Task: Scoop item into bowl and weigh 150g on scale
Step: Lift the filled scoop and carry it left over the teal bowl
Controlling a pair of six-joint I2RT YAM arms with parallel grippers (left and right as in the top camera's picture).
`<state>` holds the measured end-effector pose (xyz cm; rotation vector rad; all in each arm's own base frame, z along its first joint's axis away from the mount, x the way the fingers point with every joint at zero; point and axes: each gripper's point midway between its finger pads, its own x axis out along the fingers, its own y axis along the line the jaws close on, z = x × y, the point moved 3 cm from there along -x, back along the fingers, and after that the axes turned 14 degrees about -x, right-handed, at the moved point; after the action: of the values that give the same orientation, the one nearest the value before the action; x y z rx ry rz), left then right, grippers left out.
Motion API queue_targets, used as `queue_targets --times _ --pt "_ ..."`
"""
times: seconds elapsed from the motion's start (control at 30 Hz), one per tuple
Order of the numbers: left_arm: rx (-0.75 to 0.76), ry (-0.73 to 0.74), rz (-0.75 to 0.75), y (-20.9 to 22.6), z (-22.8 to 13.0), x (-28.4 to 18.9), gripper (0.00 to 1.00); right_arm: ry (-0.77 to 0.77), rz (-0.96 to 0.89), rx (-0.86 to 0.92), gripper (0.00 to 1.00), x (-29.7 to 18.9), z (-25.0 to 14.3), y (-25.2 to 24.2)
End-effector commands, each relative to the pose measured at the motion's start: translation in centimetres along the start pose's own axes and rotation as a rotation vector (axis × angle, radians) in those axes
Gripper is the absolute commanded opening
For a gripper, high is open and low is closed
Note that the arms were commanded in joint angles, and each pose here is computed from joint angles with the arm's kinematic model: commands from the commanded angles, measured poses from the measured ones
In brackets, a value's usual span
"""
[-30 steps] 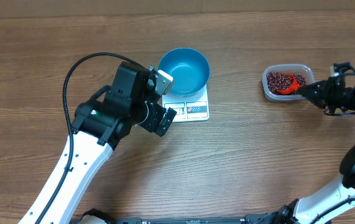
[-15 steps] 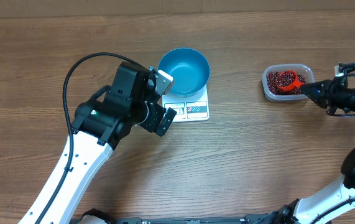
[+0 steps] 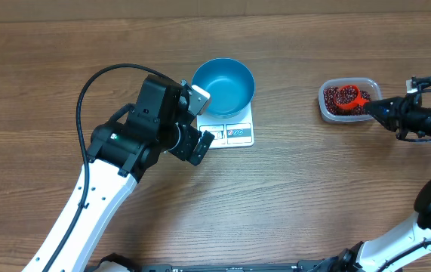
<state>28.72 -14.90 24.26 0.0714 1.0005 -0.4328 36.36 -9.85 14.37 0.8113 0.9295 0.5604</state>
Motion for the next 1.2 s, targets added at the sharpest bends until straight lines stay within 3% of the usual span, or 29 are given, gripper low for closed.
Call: queue_targets --times 0.0,0.7,1.17 --pt "0.018 -0.001 0.008 0.2 -0.2 0.0 1.00 -0.036 0.077 -0.022 0.04 -0.1 0.3 0.9" --pt "0.018 -0.001 0.008 0.1 -0.2 0.0 1.00 -0.065 0.149 -0.021 0.04 -0.3 0.6 2.0" --pt "0.018 -0.001 0.008 0.2 -0.2 0.0 1.00 -0.059 0.280 -0.093 0.04 0.7 0.3 6.2"
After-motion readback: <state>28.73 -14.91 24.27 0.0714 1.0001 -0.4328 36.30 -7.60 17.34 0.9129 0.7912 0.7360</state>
